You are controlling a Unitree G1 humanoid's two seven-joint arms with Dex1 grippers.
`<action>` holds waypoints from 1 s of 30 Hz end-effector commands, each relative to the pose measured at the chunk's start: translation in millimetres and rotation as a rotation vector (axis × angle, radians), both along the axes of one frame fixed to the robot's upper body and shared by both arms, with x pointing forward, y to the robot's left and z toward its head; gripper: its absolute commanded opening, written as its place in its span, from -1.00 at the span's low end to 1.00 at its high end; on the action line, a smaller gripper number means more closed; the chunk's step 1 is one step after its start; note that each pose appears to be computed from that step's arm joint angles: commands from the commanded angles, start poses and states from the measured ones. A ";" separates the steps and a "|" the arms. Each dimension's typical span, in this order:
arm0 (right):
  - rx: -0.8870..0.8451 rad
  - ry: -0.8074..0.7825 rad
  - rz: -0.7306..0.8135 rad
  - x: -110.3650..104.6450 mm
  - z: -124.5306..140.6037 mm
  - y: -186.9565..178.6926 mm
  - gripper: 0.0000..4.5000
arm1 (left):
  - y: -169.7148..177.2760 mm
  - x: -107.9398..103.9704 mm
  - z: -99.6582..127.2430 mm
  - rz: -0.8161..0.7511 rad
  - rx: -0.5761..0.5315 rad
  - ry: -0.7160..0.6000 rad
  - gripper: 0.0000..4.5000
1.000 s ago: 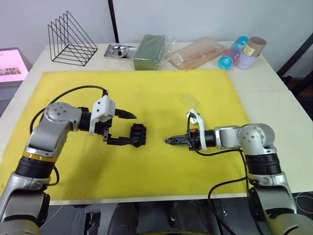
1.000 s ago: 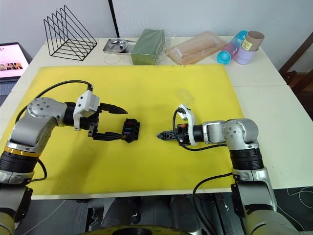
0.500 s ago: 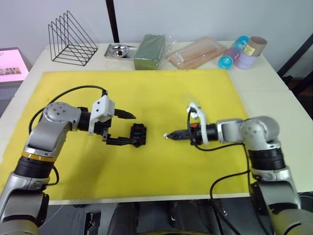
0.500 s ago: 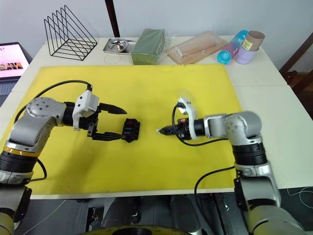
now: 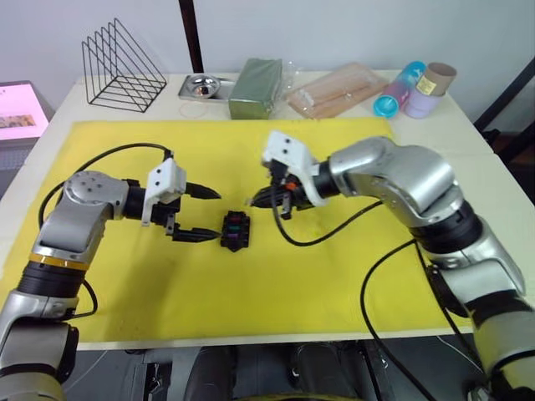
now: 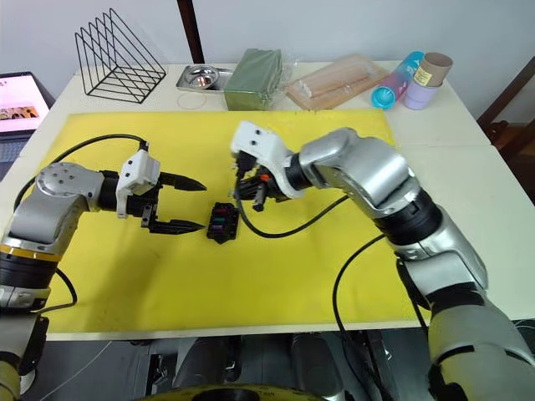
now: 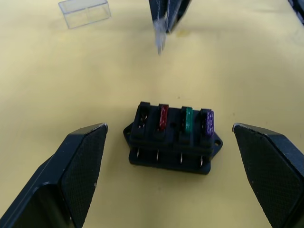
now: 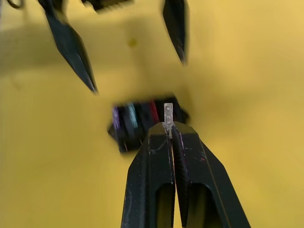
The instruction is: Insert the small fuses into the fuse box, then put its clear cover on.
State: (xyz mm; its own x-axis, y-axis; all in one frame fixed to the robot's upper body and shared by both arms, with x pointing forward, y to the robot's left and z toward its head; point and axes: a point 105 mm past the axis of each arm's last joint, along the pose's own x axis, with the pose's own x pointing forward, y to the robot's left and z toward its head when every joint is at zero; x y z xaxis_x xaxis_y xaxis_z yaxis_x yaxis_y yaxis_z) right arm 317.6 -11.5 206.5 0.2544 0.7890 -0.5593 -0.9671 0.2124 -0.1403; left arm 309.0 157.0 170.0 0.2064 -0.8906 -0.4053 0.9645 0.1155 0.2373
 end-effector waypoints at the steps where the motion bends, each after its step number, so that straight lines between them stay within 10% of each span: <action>1: -0.002 -0.066 0.003 8.0 14.9 9.2 -0.99 | 0.7 0.6 7.9 -0.007 0.001 -0.042 1.00; 30: -0.197 -0.018 0.124 20.2 -3.5 34.8 -0.99 | 5.5 0.9 -8.3 0.005 0.050 -0.052 1.00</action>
